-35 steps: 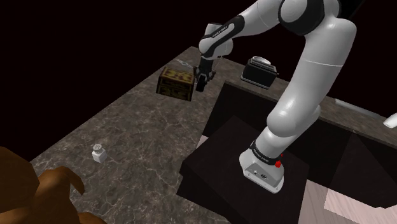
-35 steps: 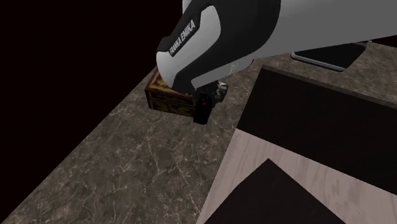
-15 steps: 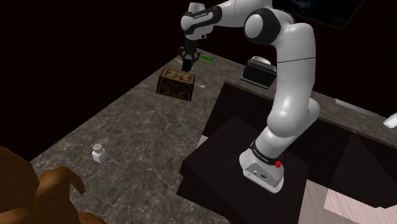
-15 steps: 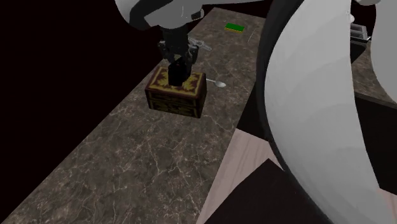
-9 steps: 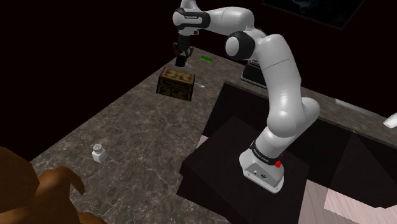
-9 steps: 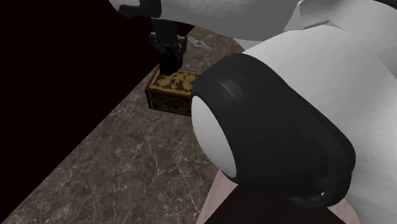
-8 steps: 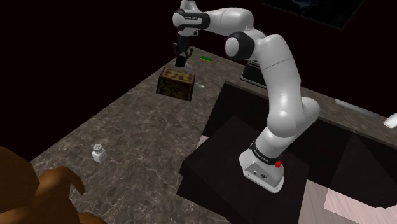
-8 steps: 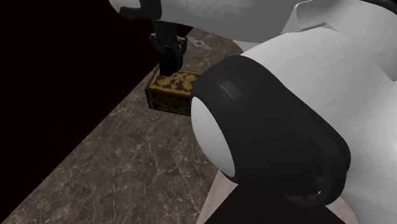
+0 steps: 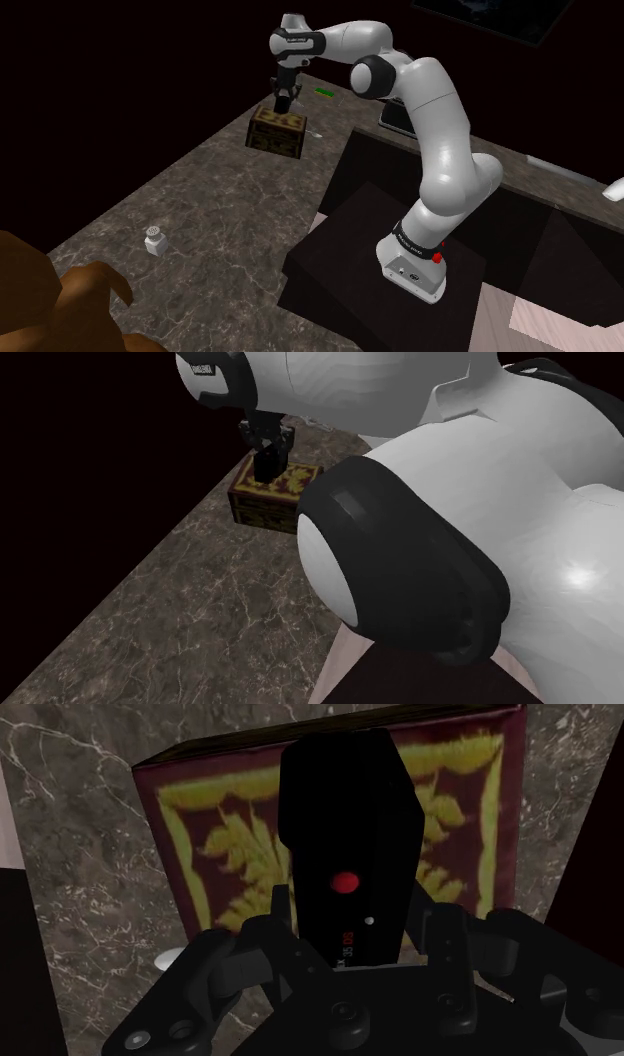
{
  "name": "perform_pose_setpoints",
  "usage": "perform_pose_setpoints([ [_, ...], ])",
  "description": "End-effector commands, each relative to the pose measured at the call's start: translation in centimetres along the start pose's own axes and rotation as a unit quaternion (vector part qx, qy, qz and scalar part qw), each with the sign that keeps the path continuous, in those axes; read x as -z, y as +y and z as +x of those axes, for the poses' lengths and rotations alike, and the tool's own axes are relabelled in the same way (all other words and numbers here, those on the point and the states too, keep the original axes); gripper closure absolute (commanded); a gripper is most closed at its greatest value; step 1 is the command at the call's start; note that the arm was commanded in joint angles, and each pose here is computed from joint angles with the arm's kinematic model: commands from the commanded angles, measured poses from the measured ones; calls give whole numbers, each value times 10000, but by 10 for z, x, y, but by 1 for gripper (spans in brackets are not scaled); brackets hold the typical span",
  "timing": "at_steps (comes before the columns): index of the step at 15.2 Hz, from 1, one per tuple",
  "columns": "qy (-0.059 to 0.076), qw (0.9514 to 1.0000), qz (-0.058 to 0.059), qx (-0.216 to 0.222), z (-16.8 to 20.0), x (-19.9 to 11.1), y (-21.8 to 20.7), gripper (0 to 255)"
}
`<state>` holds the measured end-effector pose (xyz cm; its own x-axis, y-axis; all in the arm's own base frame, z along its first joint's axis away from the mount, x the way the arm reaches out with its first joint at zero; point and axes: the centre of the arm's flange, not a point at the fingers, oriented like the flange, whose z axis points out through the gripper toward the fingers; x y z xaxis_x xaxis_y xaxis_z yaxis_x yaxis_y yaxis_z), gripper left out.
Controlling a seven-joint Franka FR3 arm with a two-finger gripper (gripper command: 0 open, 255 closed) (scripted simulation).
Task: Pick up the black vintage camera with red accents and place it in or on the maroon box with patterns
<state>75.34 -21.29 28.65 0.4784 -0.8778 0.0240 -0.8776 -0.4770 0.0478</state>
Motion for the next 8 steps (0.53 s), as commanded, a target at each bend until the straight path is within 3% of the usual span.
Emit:
perform_pose_setpoints([
  [1,4,10000,4,0,-1,-10,1,255],
  [8,4,10000,4,0,-1,-33,-1,255],
])
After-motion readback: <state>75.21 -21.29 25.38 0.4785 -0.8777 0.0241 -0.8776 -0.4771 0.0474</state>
